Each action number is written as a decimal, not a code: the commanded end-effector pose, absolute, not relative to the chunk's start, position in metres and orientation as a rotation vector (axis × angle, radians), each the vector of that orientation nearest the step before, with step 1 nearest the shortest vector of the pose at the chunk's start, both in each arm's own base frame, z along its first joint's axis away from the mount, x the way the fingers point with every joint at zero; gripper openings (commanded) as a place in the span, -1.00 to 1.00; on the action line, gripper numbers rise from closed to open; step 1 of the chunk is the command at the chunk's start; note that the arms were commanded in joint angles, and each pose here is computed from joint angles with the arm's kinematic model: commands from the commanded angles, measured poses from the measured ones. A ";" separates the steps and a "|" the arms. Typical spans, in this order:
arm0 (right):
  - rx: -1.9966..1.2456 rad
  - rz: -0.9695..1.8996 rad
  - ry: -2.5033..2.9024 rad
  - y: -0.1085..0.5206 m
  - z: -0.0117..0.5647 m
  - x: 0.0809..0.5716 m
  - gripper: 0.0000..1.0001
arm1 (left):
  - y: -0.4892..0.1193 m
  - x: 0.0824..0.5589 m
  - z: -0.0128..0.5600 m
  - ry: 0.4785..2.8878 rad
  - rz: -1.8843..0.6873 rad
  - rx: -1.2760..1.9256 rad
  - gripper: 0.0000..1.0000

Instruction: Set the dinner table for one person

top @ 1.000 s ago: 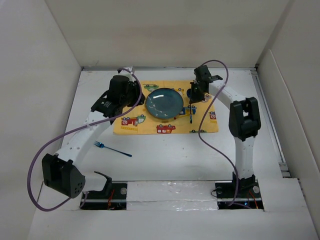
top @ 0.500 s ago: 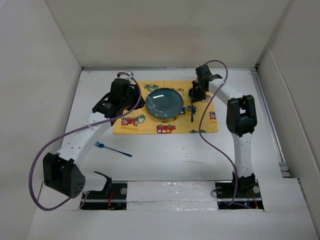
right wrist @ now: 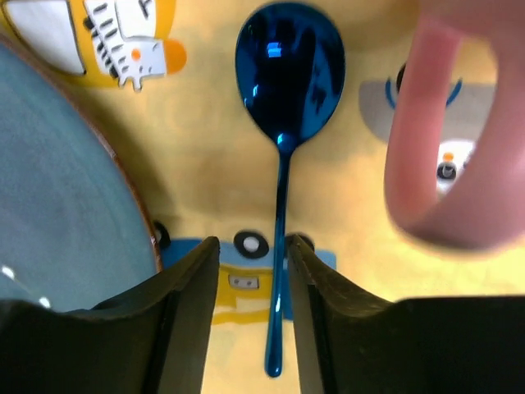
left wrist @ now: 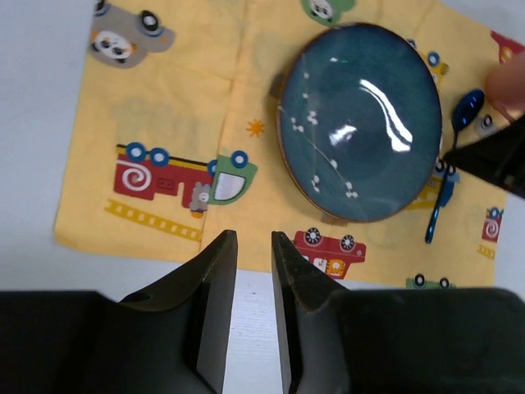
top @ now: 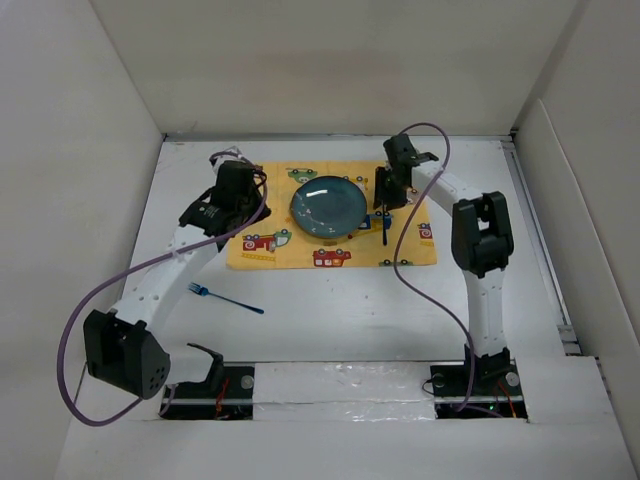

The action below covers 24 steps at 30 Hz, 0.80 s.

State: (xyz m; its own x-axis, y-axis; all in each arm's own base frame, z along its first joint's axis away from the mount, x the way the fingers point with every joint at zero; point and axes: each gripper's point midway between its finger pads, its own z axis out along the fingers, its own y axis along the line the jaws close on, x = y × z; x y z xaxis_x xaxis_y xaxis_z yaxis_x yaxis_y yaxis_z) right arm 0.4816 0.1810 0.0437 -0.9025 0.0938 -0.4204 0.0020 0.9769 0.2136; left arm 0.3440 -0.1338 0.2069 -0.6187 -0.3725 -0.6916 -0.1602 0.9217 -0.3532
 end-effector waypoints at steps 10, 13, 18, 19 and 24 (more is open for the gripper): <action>0.062 0.495 2.255 0.208 0.216 0.405 -0.88 | -0.050 0.240 0.134 2.395 -0.099 -1.041 -1.00; 0.001 0.685 2.205 0.237 0.231 0.371 -1.00 | -0.047 0.215 0.113 2.435 -0.124 -1.200 -1.00; -0.109 0.828 2.222 0.250 0.228 0.312 -0.96 | -0.003 0.201 0.079 2.332 -0.020 -1.454 -0.32; -0.111 0.831 2.224 0.248 0.227 0.308 -0.95 | 0.002 0.201 0.076 2.318 -0.006 -1.479 -0.28; -0.136 0.831 2.222 0.248 0.226 0.296 -0.93 | 0.018 0.210 0.060 2.295 0.110 -1.519 -0.22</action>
